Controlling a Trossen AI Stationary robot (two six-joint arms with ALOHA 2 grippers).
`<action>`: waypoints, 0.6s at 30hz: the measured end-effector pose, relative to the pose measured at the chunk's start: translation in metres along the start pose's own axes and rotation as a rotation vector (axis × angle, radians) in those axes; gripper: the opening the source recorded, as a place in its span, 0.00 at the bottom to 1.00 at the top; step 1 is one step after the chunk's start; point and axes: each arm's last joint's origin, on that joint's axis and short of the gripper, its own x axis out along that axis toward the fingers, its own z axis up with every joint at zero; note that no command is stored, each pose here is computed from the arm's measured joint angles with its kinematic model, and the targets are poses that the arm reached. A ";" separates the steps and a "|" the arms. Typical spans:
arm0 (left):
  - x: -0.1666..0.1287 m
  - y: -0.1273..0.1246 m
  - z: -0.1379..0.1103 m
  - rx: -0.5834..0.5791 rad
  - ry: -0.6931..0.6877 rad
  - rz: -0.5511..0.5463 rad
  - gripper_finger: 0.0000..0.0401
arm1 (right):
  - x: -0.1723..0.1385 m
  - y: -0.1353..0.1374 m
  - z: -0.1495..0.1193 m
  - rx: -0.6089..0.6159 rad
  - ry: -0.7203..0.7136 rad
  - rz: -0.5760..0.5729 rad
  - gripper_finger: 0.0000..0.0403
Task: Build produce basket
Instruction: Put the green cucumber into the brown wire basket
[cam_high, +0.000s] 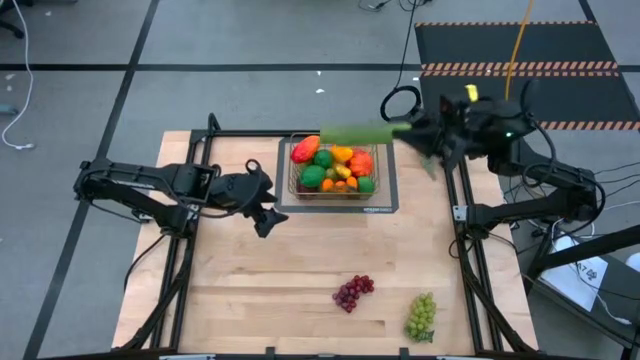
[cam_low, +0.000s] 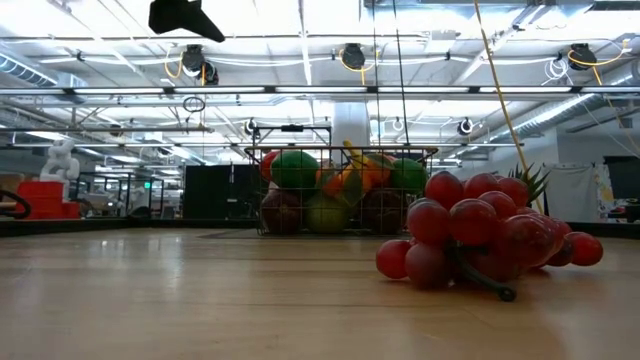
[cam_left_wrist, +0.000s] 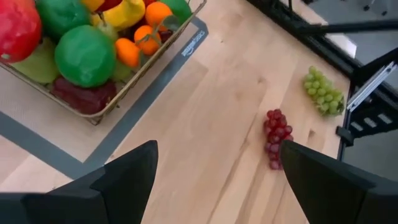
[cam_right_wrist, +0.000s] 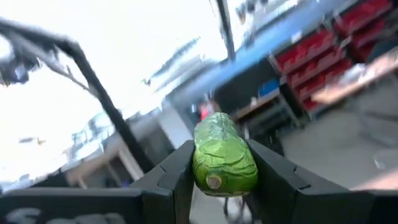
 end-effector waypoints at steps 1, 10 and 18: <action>0.000 -0.001 0.000 -0.006 -0.010 -0.001 0.84 | -0.001 0.001 0.004 0.008 -0.036 0.005 0.32; -0.001 -0.007 0.002 -0.013 -0.063 -0.022 0.84 | -0.004 0.005 0.018 -0.001 -0.159 0.072 0.32; -0.002 -0.010 0.004 -0.035 -0.089 -0.052 0.84 | -0.004 0.006 0.018 -0.043 -0.160 0.069 0.32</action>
